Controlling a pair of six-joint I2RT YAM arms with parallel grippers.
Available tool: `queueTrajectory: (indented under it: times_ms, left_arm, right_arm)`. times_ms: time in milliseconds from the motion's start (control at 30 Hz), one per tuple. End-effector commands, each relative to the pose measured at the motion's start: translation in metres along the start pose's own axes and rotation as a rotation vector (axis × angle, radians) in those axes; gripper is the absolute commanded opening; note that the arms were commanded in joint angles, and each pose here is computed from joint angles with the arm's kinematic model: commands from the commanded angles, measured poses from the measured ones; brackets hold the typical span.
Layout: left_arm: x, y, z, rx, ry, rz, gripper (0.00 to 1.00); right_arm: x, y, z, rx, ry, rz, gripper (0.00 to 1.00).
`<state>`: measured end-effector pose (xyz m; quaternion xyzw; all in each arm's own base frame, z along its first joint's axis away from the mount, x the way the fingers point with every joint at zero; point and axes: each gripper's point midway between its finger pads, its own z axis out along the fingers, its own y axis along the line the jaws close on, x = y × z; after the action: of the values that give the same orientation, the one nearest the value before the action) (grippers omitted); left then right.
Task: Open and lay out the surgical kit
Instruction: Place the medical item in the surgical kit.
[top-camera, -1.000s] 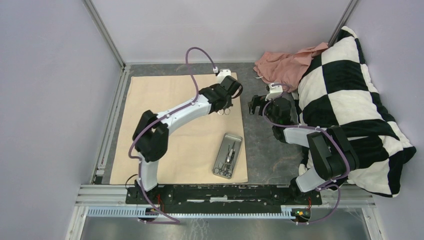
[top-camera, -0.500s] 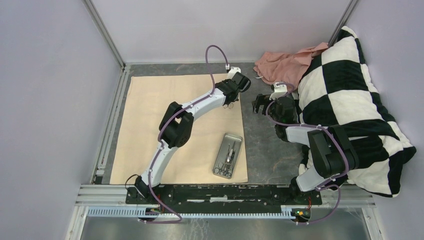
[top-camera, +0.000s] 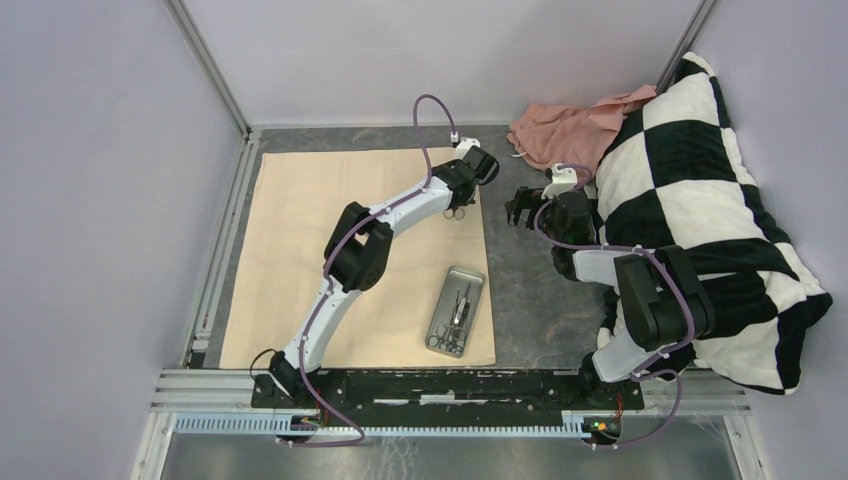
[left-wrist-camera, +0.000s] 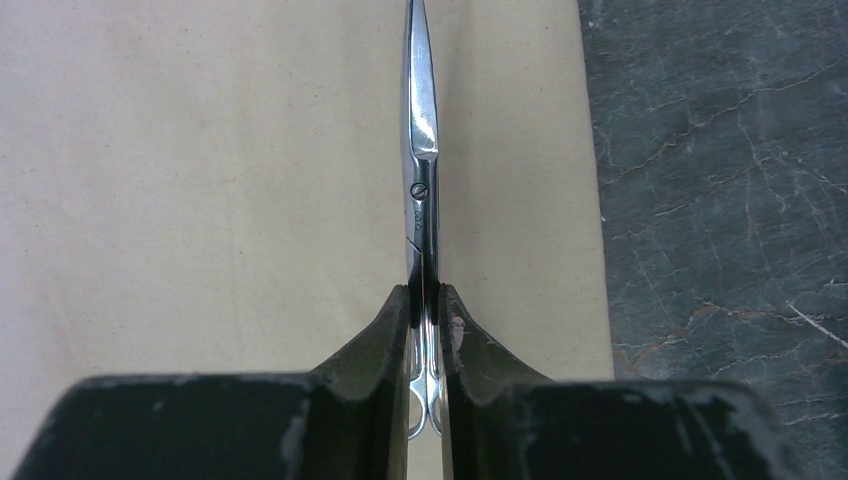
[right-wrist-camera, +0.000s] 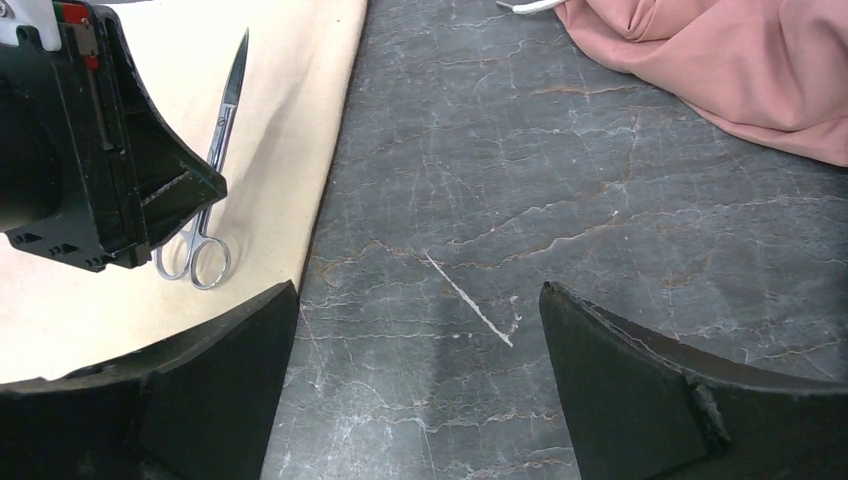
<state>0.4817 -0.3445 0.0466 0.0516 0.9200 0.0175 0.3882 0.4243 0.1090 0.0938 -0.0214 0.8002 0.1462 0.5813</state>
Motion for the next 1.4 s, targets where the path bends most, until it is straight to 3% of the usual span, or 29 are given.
queueTrajectory:
  times_ms: [0, 533, 600, 767, 1100, 1233, 1367]
  left_arm:
    - [-0.020, -0.006, -0.002, 0.017, -0.045, -0.048, 0.02]
    - [-0.014, -0.011, 0.010, 0.022, -0.019, -0.099, 0.09]
    - [-0.014, -0.012, 0.011, 0.026, -0.017, -0.105, 0.14]
    - [-0.021, -0.013, 0.003, 0.040, -0.019, -0.117, 0.37]
    - [-0.054, 0.007, -0.076, 0.115, -0.051, -0.101, 0.54]
    - [-0.018, 0.020, -0.115, 0.205, -0.014, -0.055, 0.65]
    - [0.023, 0.027, -0.161, 0.334, 0.013, -0.064, 0.68]
  right_arm:
    - [-0.020, 0.006, 0.006, -0.029, -0.050, 0.014, 0.98]
    - [-0.018, 0.008, 0.010, -0.044, -0.041, 0.022, 0.98]
    - [-0.018, 0.008, 0.010, -0.043, -0.040, 0.022, 0.98]
    - [-0.018, 0.010, 0.011, -0.052, -0.039, 0.025, 0.98]
    - [-0.018, 0.012, 0.014, -0.069, -0.033, 0.025, 0.98]
    - [-0.014, 0.013, 0.015, -0.072, -0.021, 0.026, 0.97]
    - [-0.012, 0.013, 0.014, -0.076, -0.014, 0.029, 0.97]
